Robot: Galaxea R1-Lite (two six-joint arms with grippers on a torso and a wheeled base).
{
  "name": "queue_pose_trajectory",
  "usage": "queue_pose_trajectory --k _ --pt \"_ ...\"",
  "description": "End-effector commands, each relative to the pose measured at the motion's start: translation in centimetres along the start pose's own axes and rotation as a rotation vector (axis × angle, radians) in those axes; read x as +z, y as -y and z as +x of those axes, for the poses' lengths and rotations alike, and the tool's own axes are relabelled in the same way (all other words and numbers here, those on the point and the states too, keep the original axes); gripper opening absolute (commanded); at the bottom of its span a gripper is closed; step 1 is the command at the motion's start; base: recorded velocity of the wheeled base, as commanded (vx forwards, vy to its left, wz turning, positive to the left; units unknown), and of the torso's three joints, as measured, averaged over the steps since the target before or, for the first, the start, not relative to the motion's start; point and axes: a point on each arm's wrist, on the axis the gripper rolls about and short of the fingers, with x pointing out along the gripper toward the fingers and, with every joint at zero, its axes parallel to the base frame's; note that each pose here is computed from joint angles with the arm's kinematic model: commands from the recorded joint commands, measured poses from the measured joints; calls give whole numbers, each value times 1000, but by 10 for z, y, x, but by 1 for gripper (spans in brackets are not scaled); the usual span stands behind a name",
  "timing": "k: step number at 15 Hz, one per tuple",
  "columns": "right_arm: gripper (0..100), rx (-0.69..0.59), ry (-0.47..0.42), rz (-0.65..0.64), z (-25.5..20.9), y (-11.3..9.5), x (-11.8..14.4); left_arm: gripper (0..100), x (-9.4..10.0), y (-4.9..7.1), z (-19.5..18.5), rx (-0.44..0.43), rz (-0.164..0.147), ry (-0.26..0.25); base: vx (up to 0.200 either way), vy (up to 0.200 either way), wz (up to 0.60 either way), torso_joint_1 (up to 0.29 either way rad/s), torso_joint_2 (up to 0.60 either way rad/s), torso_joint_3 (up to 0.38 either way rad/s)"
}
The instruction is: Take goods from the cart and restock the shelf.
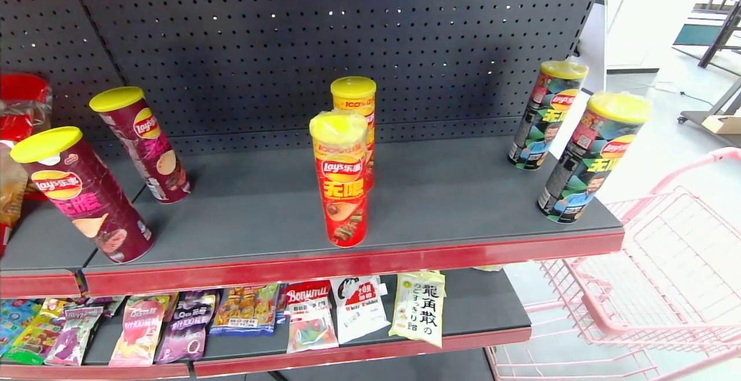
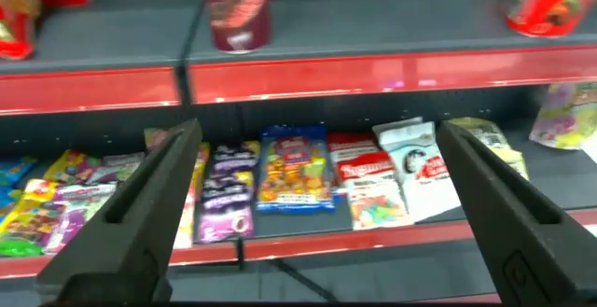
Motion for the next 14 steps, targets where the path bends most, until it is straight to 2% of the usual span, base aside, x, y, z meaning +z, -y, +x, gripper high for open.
queue_pose_trajectory --k 1,4,7,14 --pt "100 0 -1 0 0 0 0 100 0 0 0 0 -1 -1 0 0 0 0 0 0" --pt "100 0 -1 0 0 0 0 100 0 0 0 0 -2 -1 0 0 0 0 0 0" --pt "100 2 -1 0 0 0 0 100 0 0 0 0 -4 -1 200 0 0 -4 1 4" --pt "100 0 -1 0 0 0 0 100 0 0 0 0 -2 -1 0 0 0 7 4 -2"
